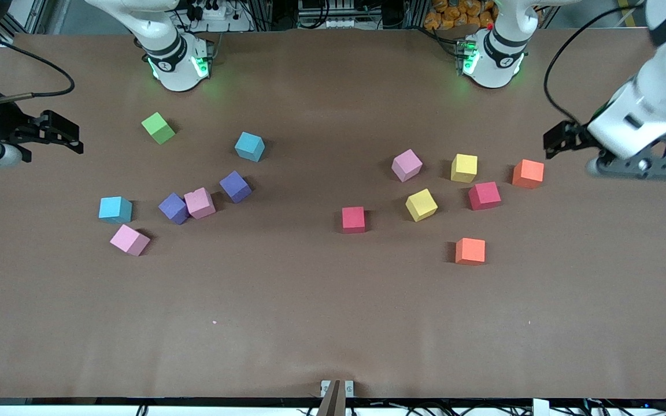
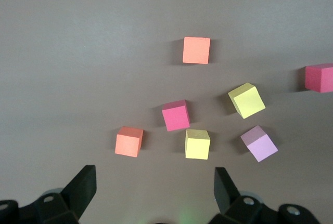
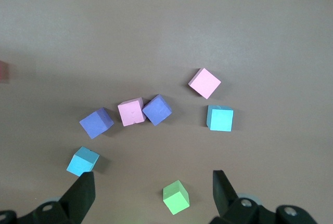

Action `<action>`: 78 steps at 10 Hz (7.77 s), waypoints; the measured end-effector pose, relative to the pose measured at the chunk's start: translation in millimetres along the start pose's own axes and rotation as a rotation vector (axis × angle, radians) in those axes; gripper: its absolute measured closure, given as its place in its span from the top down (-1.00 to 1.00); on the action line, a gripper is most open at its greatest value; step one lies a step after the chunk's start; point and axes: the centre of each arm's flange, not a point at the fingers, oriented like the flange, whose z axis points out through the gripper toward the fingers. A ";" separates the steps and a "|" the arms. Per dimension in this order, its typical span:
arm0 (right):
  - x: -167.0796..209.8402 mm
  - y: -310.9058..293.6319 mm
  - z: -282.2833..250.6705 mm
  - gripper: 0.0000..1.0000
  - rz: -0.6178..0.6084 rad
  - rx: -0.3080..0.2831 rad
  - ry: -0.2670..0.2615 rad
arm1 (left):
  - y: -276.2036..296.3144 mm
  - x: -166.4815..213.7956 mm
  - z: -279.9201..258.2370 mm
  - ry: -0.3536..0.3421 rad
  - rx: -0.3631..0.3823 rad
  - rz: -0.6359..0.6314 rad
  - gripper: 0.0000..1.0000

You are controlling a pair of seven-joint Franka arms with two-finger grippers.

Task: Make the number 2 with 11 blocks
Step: 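Reach the left gripper down toward the orange cube, then close the left gripper on the orange cube and lift it, then hold the orange cube with the left gripper while the right gripper reaches the purple cube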

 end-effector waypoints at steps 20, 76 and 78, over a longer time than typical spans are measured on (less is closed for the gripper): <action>-0.8 -2.1 2.5 1.00 -0.003 0.002 -0.011 | 67.8 135.4 332.3 0.009 -0.002 0.005 1.00; -17.6 -217.9 425.7 0.99 -0.507 -0.145 -0.301 | 160.4 32.0 260.5 -0.130 -0.010 -0.286 0.18; -14.6 -210.0 426.9 0.95 -0.499 -0.144 -0.293 | 159.7 32.4 262.3 -0.133 -0.010 -0.287 0.18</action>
